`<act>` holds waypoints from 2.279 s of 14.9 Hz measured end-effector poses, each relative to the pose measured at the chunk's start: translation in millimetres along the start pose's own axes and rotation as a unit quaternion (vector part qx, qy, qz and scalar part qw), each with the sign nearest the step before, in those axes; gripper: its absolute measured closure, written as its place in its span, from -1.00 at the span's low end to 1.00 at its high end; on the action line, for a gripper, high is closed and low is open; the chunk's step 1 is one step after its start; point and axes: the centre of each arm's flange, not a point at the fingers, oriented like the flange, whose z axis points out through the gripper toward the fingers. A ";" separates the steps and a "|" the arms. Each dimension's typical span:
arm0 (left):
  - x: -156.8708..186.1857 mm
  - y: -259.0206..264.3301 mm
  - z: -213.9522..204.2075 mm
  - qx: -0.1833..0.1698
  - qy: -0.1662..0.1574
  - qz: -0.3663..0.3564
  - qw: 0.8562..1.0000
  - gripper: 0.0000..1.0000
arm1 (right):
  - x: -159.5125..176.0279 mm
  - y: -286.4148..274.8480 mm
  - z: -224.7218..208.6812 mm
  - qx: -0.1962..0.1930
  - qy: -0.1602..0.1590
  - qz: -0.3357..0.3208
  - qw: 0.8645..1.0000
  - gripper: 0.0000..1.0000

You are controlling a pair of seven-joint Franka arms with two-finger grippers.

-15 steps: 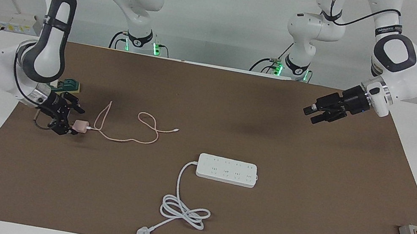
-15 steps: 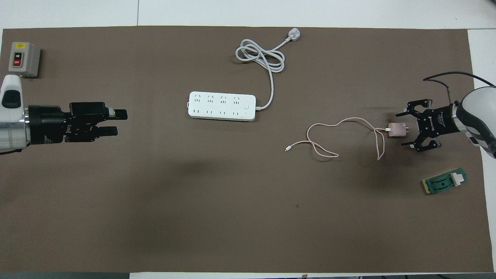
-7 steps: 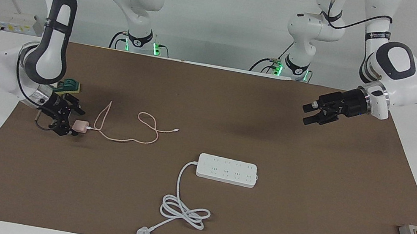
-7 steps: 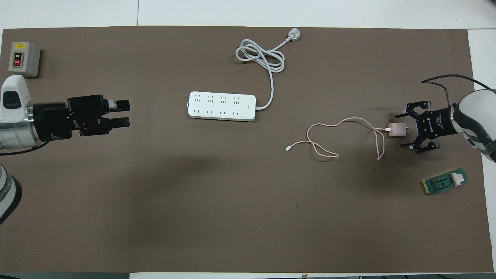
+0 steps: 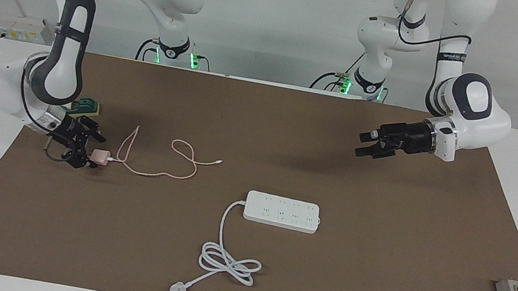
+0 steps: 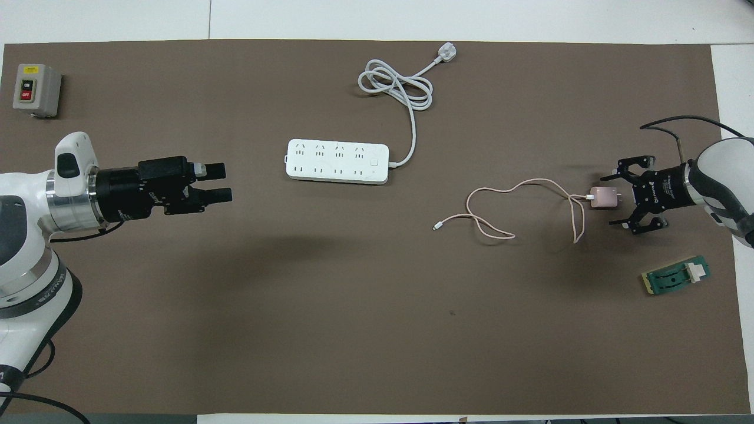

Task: Plug charger into power strip
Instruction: 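Lower the right gripper over the pink charger while the left gripper advances, then grasp the pink charger with the right gripper and carry it toward the strip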

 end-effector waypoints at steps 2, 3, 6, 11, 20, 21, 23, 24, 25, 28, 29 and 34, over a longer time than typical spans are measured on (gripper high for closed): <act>-2.4 -6.9 13.6 -0.028 -0.006 -0.007 1.000 -1.00 | 3.6 2.5 -0.5 0.001 0.000 -0.003 1.000 -1.00; -3.8 -11.3 19.8 -0.041 -0.008 -0.010 0.999 -1.00 | 5.3 3.6 -0.4 0.001 0.000 -0.004 1.000 -1.00; -3.3 -35.4 32.3 -0.063 -0.019 0.002 0.998 -1.00 | 6.5 4.3 -0.3 0.002 0.001 -0.003 1.000 -0.88; -3.6 -60.0 52.7 -0.079 -0.048 0.012 0.996 -1.00 | 8.4 5.2 -2.1 0.004 0.002 -0.001 1.000 0.05; -7.7 -70.0 83.1 -0.105 -0.069 0.051 0.991 -1.00 | -24.4 -29.0 -36.1 0.028 -0.026 0.028 0.999 0.05; -8.0 -69.2 86.9 -0.111 -0.068 0.052 0.990 -1.00 | -35.4 -36.2 -42.2 0.027 -0.029 0.033 0.999 0.05; -8.7 -66.0 93.8 -0.118 -0.067 0.058 0.989 -1.00 | -60.0 -46.4 -48.8 0.024 -0.033 0.033 0.999 0.05; -8.6 -63.9 96.6 -0.122 -0.066 0.062 0.988 -1.00 | -74.8 -49.2 -50.4 0.021 -0.038 0.033 0.999 0.05; -9.0 -61.9 99.4 -0.125 -0.066 0.066 0.988 -1.00 | -91.0 -52.3 -51.5 0.020 -0.043 0.035 0.998 0.05; -10.4 -60.0 104.7 -0.126 -0.069 0.073 0.987 -1.00 | -146.1 -61.6 -53.7 0.017 -0.046 0.040 0.998 0.05; -10.7 -59.9 105.4 -0.126 -0.070 0.074 0.987 -1.00 | -163.7 -63.7 -53.8 0.016 -0.048 0.038 0.998 0.05; -10.3 -61.2 106.2 -0.126 -0.067 0.090 0.986 -1.00 | -248.0 -69.0 -43.4 0.008 -0.079 0.048 0.996 0.05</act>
